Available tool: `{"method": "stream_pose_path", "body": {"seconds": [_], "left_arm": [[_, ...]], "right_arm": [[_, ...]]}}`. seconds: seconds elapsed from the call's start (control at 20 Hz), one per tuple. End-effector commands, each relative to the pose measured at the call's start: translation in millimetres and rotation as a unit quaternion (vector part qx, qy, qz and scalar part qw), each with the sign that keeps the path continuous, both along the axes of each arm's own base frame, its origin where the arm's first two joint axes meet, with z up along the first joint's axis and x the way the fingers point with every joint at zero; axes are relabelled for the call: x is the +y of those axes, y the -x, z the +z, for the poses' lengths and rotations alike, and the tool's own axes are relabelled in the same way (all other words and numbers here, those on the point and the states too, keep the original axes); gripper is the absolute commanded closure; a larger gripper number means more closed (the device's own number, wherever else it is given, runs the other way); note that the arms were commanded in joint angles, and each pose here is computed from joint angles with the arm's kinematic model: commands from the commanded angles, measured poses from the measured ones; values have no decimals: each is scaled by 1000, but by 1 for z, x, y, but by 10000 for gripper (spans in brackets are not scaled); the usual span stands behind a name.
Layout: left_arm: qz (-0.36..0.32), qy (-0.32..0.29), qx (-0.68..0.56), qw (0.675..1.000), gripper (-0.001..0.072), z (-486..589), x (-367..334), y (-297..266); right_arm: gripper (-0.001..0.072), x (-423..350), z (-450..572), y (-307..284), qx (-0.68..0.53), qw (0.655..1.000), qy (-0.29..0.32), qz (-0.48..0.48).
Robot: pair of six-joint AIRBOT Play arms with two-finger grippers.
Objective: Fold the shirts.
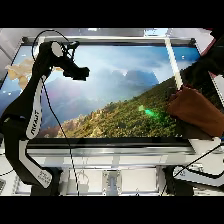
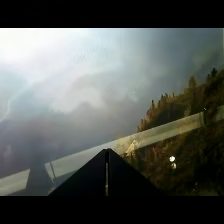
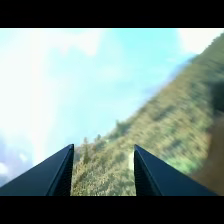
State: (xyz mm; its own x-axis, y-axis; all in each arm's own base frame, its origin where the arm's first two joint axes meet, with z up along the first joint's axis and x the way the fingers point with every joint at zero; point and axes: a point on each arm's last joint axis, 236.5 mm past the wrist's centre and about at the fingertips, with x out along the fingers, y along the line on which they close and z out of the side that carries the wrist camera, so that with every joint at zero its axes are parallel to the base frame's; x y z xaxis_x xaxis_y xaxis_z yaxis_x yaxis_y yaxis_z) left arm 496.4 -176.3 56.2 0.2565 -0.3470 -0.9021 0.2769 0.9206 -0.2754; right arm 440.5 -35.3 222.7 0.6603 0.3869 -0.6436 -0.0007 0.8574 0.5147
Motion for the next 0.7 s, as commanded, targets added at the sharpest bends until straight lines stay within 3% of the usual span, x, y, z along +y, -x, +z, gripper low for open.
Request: {"method": "stream_pose_path", "body": {"seconds": [0.0,0.1,0.25,0.65], "left_arm": [[-1,23,2,1000,695,3,-10,1],[-3,22,6,1000,695,3,-10,3],[-2,22,5,1000,695,3,-10,2],[-2,22,5,1000,695,3,-10,2]], "right_arm": [[271,53,-33,-16,-4,994,88,68],[272,55,-54,-13,20,984,154,82],[334,33,-66,-10,42,964,250,75],[334,29,-67,-10,44,962,259,72]]}}
